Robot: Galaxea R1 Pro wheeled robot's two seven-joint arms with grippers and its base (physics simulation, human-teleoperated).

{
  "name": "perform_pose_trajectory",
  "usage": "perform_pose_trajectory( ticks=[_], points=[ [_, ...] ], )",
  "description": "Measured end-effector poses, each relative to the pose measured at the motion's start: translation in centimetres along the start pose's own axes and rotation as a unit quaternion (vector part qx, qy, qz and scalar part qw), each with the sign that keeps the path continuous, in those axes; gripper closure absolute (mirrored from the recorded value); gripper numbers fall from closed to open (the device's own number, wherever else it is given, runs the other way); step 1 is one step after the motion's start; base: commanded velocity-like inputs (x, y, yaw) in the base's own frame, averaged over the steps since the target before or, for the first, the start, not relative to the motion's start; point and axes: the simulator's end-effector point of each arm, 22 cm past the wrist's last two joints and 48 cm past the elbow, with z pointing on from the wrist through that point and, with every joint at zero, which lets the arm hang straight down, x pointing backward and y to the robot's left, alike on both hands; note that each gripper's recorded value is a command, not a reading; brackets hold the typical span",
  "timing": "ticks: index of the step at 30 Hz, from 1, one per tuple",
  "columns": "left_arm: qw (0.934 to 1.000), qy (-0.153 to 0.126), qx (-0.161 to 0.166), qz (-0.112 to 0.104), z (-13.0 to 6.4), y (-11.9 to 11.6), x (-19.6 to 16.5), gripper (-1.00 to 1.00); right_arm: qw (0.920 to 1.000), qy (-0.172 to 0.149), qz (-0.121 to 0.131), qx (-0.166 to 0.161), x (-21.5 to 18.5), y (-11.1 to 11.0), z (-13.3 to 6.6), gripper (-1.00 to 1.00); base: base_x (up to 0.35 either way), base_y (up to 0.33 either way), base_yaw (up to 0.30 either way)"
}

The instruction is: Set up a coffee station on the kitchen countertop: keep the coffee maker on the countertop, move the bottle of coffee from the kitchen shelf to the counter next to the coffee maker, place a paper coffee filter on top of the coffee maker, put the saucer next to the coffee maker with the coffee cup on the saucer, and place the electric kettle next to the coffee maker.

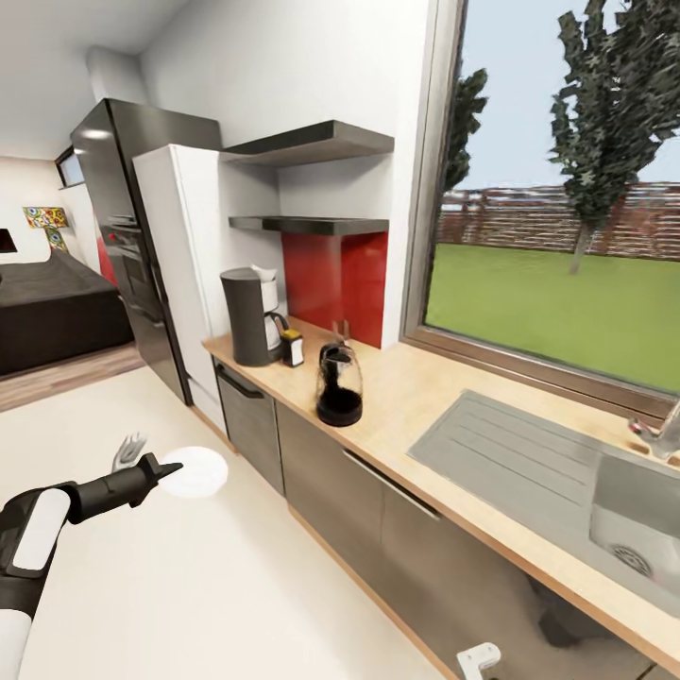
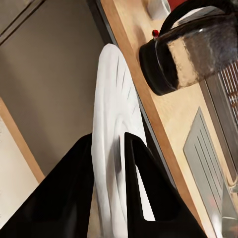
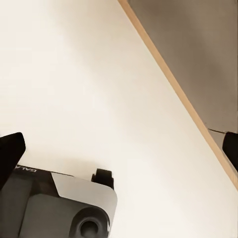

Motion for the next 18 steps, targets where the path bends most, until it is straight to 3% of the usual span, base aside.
perform_pose_trajectory(
  ticks=[18],
  points=[
    [1.0000, 0.000, 0.000, 0.000, -0.02, 0.01, -0.02, 1.00, 1.0000, 0.000, -0.001, 0.002, 0.00, -0.15, -0.01, -1.00, 0.281, 0.211, 0.000]
  ],
)
